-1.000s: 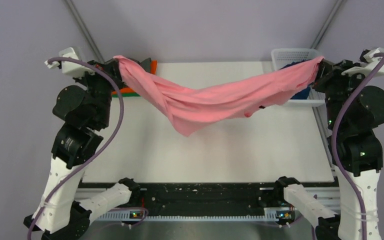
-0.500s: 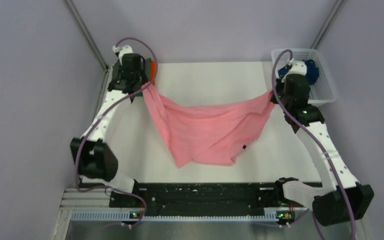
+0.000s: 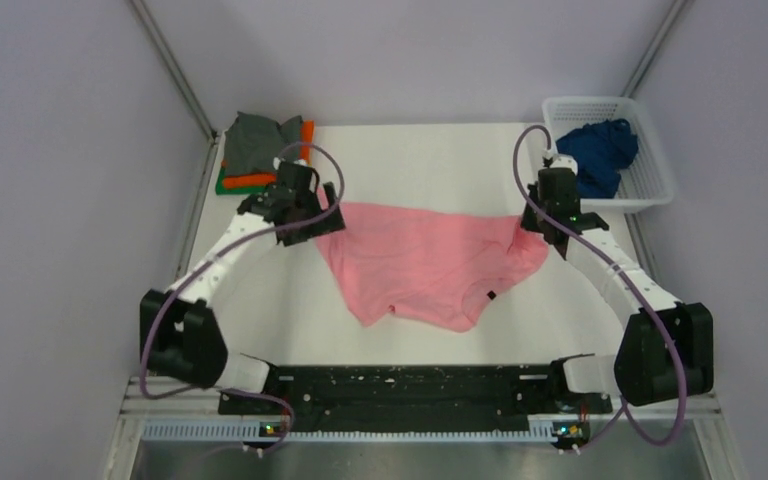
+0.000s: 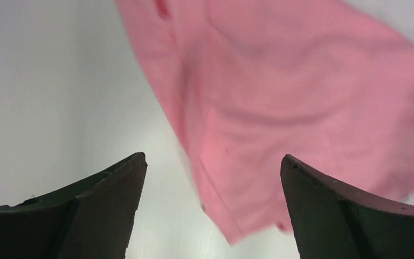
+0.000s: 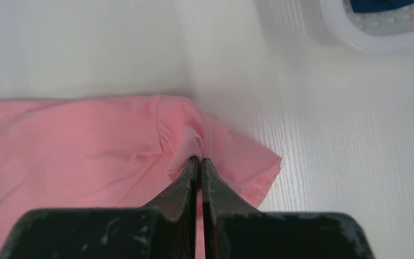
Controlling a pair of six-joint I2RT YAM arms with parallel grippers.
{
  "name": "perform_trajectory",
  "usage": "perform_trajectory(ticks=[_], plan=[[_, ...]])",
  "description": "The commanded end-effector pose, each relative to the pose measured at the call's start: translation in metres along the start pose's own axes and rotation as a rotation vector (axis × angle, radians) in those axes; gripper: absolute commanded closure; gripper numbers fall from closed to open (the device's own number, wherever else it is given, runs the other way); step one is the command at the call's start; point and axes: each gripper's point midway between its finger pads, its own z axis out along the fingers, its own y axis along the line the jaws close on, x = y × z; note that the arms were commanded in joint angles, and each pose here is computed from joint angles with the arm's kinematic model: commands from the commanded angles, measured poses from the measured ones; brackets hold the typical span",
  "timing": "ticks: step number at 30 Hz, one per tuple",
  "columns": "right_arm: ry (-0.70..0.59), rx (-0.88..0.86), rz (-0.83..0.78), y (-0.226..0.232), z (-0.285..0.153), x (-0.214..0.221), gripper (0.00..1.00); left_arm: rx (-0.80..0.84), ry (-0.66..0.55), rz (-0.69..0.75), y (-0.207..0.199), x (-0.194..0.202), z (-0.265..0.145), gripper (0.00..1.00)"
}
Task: Fold and stack the t-shirts
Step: Flatten out the tshirt
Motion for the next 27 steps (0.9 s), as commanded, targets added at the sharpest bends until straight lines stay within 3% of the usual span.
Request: perform_trajectory(ticks=[1, 5, 10, 13, 18, 22, 27], plan=[[-0.023, -0.04, 0.053, 0.003, -0.007, 0.006, 1.0, 0.14, 0.148, 0.114, -0.04, 0.104, -0.046, 0.01], [0.011, -0.051, 0.05, 0.002, -0.008, 0.023, 1.0, 0.101, 0.354, 0.137, -0.03, 0.193, -0.06, 0.1], [0.032, -0.068, 0.047, 0.005, -0.005, 0.027, 1.0, 0.136, 0.459, 0.155, -0.04, 0.244, -0.06, 0.27], [0.042, -0.078, 0.045, 0.008, -0.003, 0.028, 1.0, 0.071, 0.463, 0.173, -0.036, 0.252, -0.043, 0.38], [0.044, -0.079, 0.041, 0.007, -0.004, 0.029, 1.0, 0.025, 0.426, 0.179, -0.042, 0.246, -0.019, 0.43], [0.034, -0.077, 0.038, 0.006, -0.007, 0.026, 1.0, -0.049, 0.387, 0.171, -0.038, 0.241, -0.001, 0.53], [0.03, -0.076, 0.037, 0.005, -0.01, 0.025, 1.0, -0.007, 0.381, 0.161, -0.051, 0.238, 0.001, 0.56]])
